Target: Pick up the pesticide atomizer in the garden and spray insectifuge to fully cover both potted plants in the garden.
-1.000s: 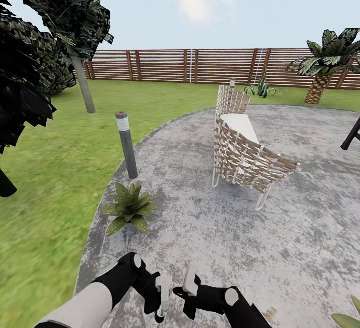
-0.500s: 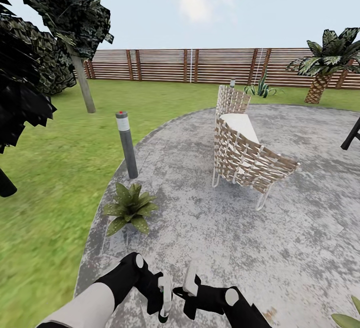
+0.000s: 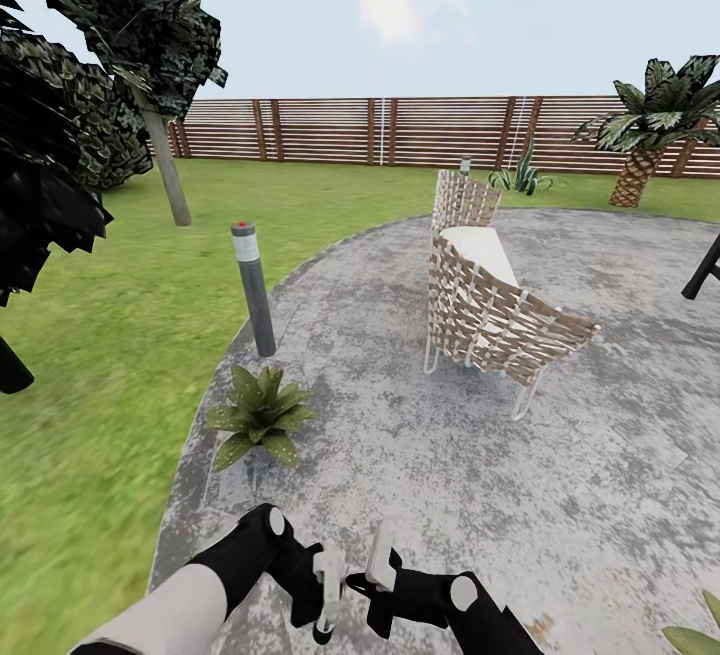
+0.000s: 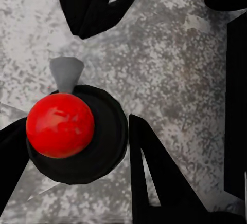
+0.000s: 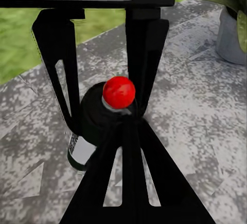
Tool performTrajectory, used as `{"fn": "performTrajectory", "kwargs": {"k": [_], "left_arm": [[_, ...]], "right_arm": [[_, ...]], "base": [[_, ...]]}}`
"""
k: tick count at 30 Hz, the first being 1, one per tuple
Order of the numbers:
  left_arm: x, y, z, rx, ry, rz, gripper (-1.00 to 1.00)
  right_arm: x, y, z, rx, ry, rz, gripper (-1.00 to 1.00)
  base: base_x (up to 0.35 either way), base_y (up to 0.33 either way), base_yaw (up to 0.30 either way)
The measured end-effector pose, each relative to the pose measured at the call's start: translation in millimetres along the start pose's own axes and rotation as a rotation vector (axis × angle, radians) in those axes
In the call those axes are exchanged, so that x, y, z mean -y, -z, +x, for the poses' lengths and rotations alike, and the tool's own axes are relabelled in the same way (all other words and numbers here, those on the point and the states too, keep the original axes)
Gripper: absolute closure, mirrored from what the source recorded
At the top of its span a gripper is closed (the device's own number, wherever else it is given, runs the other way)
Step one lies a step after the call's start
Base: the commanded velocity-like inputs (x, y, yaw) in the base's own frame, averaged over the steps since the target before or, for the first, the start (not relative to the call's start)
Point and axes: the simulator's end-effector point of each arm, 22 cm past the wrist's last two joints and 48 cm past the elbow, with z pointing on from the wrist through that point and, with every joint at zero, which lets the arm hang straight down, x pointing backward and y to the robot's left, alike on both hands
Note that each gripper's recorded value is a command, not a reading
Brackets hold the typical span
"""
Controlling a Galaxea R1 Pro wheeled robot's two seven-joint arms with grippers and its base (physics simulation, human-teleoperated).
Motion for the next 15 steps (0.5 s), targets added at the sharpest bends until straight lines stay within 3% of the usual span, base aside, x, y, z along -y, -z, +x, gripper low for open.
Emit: {"fn": "performTrajectory", "kwargs": {"k": [6,13,14,15], "left_arm": [[-17,29.8,80,-0.104,0.063,-0.044,1.0],[-25,57.3,141,-0.174,0.113,-0.075,1.0],[-25,60.6,149,-0.184,0.118,-0.077,1.0],[-25,67.3,162,-0.202,0.128,-0.082,1.0]], "right_arm": [[-1,-0.2,1,-0.001,-0.001,-0.002,1.0],[-1,-0.1,1,-0.001,-0.001,-0.001,1.0],[-1,0.0,1,-0.001,-0.002,-0.001,-1.0],[-1,0.4,2,-0.003,-0.003,-0.001,-1.0]], "base": [[0.0,0.0,0.0],[0.0,0.0,0.0],[0.0,0.0,0.0],[0.0,0.0,0.0]]}}
